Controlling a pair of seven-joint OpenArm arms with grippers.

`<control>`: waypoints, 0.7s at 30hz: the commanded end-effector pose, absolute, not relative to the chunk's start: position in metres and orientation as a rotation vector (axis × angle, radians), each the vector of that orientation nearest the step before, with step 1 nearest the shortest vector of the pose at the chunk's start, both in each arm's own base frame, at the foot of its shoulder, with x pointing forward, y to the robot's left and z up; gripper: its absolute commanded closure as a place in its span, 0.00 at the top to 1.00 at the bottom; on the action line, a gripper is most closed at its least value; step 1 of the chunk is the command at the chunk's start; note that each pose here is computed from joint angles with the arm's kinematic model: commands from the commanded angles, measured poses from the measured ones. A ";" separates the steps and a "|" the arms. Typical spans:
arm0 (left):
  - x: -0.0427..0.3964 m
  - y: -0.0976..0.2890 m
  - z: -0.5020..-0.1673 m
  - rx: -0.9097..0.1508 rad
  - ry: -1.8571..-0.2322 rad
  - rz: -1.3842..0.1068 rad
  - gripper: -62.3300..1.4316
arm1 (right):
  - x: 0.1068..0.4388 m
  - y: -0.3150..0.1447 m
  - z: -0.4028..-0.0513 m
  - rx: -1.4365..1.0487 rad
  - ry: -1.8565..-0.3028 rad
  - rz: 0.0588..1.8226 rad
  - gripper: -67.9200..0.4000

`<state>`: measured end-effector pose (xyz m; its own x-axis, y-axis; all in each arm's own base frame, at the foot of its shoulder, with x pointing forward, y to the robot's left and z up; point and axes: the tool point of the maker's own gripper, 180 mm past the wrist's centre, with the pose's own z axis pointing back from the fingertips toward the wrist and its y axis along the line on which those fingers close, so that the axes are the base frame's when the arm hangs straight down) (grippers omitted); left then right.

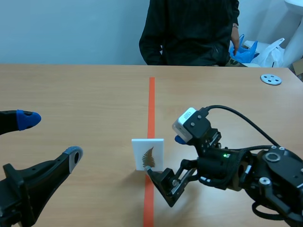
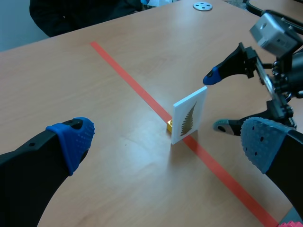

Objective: Sort the leaf by its shape. The table is split by an orange tape line. A compound leaf with several leaflets goes to the left side, a simple leaf with one blade goes to the right side. Return to the home posture when a red brick is placed on the table.

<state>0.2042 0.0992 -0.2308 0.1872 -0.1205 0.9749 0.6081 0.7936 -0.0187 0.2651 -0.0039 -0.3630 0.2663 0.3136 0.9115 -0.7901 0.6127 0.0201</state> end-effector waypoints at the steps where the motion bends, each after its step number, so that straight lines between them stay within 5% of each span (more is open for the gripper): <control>1: 0.205 0.095 -0.223 -0.472 -1.320 -0.531 1.00 | 0.277 0.002 -0.349 0.546 -1.116 0.799 1.00; 16: 0.205 0.095 -0.223 -0.472 -1.320 -0.531 1.00 | 0.279 0.036 -0.369 0.574 -1.144 0.849 0.99; 21: 0.205 0.095 -0.223 -0.472 -1.320 -0.531 1.00 | 0.277 0.036 -0.372 0.573 -1.143 0.856 0.70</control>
<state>0.2041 0.0993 -0.2309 0.1875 -0.1209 0.9748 0.6079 0.7938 -0.0185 0.2682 0.0341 -0.3847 0.2003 0.3125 0.9286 -0.8253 0.5645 -0.0120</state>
